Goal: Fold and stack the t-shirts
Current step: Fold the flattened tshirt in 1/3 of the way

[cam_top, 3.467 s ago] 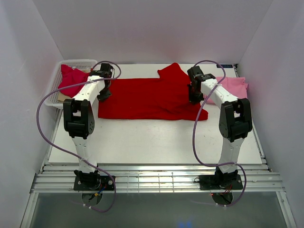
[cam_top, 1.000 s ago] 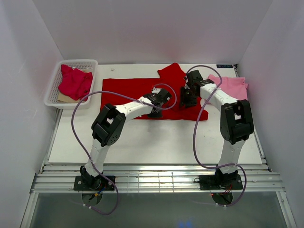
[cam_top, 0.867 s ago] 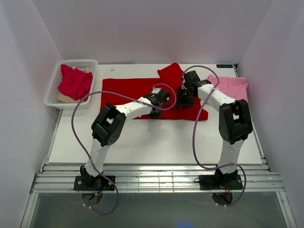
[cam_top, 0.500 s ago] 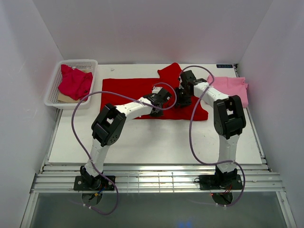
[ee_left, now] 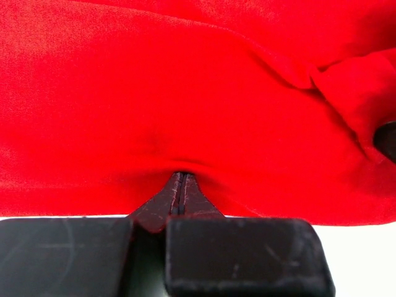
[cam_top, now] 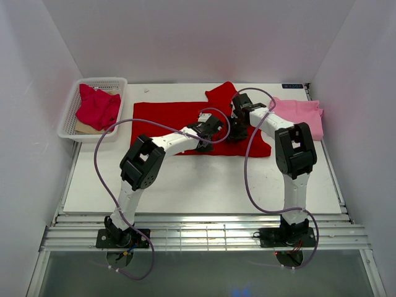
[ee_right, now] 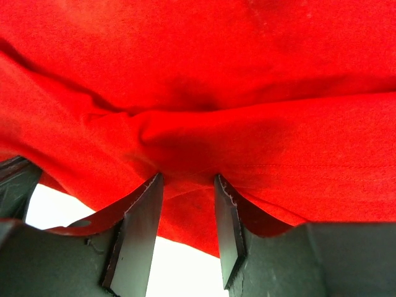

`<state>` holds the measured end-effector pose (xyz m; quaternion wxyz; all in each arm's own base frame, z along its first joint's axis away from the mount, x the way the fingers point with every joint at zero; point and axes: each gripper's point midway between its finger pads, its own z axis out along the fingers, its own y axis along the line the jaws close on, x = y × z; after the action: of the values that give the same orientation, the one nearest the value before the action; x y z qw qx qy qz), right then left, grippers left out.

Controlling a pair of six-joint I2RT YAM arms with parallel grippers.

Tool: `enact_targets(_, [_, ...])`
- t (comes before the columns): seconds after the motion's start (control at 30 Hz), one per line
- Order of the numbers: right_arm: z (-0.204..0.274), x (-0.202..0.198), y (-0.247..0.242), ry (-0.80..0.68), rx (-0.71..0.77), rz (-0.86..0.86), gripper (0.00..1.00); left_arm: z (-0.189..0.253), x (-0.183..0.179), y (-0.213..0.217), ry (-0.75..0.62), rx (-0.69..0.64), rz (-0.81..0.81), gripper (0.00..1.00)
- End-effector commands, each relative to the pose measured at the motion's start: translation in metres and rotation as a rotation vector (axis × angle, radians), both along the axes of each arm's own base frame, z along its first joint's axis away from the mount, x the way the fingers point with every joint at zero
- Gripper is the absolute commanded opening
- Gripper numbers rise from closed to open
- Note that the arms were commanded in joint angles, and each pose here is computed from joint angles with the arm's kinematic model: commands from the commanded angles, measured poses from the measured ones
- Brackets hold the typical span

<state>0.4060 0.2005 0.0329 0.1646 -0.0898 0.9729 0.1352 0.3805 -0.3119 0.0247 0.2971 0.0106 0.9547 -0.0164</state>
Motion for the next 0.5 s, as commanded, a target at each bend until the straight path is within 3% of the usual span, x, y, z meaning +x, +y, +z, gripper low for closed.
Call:
enact_targets(0.0, [0.029,-0.001,0.006,-0.058,0.016,0.023,0.45,0.003,0.002,-0.008,-0.012,-0.028,0.001,0.0])
enact_targets(0.47, [0.017,-0.009,0.01,-0.027,-0.014,0.043,0.44,0.004,-0.004,-0.003,0.0,-0.026,0.003,0.0])
